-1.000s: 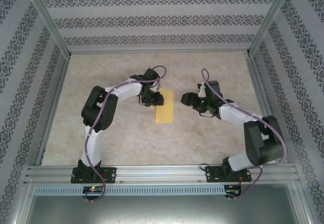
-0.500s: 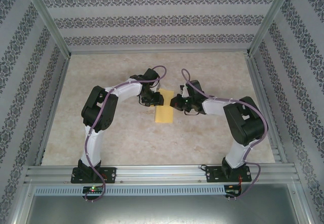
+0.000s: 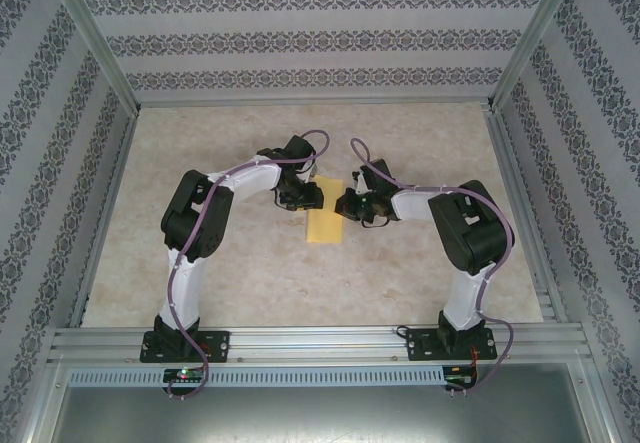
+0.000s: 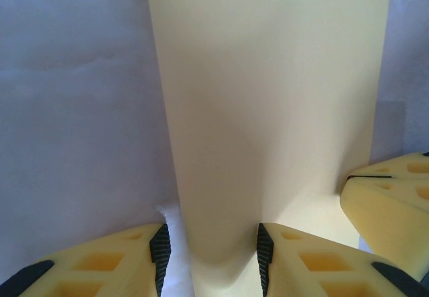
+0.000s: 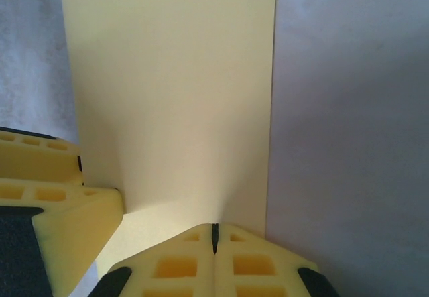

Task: Fold a paper plane with a square sheet of paper (fold left side to right side)
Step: Hold the square sheet of paper at the center of the table, then first fold the square sheet of paper in half at the center of the table.

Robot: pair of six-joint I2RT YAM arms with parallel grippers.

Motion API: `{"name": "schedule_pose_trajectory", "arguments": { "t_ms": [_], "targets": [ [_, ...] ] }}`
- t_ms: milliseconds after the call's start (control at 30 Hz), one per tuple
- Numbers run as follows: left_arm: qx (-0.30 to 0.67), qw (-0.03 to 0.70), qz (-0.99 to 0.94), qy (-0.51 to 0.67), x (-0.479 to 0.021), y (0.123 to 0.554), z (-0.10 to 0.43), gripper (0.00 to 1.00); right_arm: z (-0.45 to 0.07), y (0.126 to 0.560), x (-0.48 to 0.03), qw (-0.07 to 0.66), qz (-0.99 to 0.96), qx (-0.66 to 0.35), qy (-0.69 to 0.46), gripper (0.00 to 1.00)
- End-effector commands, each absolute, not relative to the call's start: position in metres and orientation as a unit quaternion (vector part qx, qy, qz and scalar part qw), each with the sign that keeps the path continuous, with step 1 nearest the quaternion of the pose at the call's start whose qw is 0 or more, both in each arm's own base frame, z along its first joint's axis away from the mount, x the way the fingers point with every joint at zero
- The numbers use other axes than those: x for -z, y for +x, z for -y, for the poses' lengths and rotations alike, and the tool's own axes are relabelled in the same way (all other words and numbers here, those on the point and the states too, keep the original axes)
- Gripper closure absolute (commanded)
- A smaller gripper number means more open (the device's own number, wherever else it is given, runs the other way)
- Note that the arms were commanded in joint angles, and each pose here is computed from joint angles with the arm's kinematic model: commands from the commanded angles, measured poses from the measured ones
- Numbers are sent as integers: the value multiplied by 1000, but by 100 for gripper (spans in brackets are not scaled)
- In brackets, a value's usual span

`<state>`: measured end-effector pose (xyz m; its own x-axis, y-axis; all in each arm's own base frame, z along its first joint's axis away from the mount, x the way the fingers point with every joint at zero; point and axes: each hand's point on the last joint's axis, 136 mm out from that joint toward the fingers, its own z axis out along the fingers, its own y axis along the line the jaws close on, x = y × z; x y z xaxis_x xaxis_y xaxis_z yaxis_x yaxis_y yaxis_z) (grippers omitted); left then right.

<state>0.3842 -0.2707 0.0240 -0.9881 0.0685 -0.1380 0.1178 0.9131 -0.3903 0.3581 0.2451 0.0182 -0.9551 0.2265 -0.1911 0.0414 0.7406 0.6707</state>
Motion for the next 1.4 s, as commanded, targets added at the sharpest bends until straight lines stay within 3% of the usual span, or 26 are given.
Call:
{"name": "schedule_pose_trajectory", "arguments": {
  "t_ms": [0, 533, 800, 1233, 1367],
  "targets": [
    [187, 29, -980, 68, 6, 366, 280, 57, -244, 349, -3, 113, -937, -326, 64, 100],
    [187, 28, -980, 67, 7, 366, 279, 57, -252, 354, -26, 135, -925, -352, 45, 100],
    [184, 42, -980, 69, -3, 369, 278, 53, -245, 347, -6, 110, -937, -327, 50, 100],
    [190, 165, -966, 64, -97, 387, 258, 44, -236, 340, 10, 85, -952, -289, 48, 100],
    [260, 195, -943, 71, -121, 385, 276, 46, -235, 339, 12, 84, -953, -288, 49, 100]
  ]
}}
